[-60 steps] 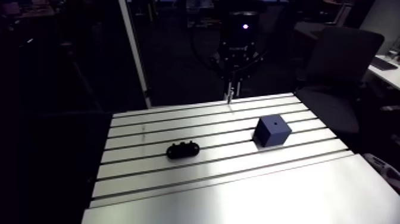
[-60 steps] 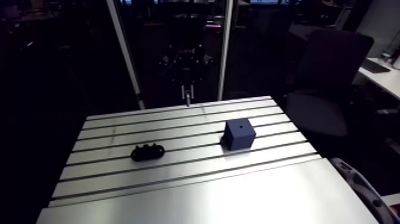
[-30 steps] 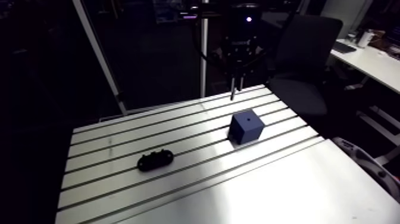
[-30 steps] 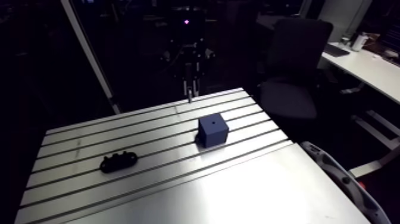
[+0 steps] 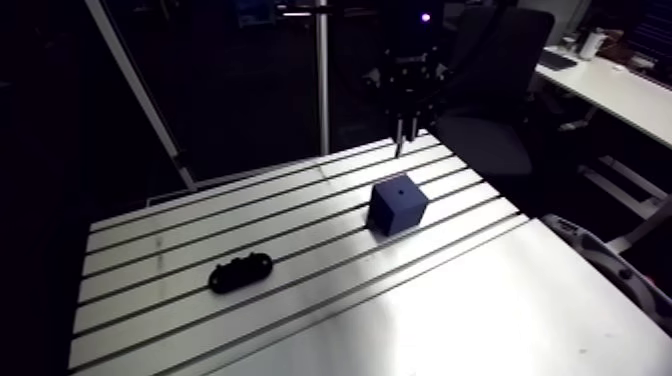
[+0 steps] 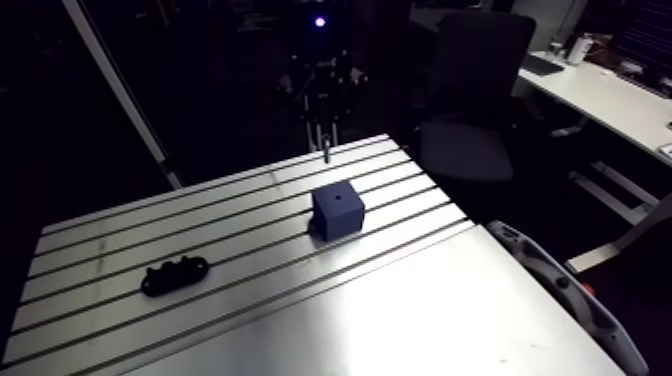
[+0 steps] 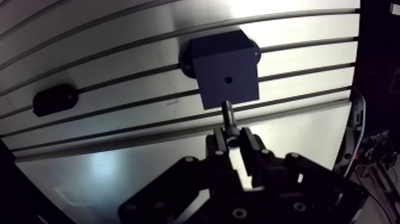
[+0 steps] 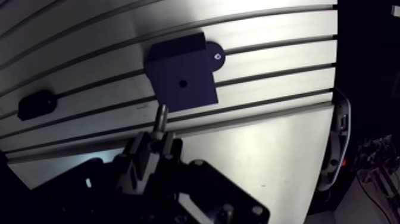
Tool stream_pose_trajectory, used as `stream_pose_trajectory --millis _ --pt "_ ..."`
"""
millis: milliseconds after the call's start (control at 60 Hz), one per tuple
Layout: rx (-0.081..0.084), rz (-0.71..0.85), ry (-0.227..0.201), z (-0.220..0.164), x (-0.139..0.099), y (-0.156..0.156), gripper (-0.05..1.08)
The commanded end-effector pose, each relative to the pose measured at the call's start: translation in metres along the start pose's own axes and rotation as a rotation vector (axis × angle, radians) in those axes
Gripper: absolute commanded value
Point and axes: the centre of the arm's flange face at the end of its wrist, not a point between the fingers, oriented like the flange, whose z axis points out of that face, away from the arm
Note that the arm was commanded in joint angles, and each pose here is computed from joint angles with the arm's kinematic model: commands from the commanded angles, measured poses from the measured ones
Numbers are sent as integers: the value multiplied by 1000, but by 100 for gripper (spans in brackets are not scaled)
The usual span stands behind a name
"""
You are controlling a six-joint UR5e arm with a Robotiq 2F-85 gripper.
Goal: Pick up the M10 bolt and insert it into the hole until fully seated.
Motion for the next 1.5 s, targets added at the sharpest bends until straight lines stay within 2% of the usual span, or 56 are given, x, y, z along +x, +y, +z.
stream_pose_trajectory --millis 17,217,467,683,1100,1500 --pt "1 -9 -30 5 9 4 108" --pt "9 -4 -54 17 16 9 108" --pt "18 9 -68 24 15 17 108" --pt "32 16 -97 31 11 19 108" --pt "28 24 -104 45 10 17 108" --pt "37 26 -110 52 15 18 108"
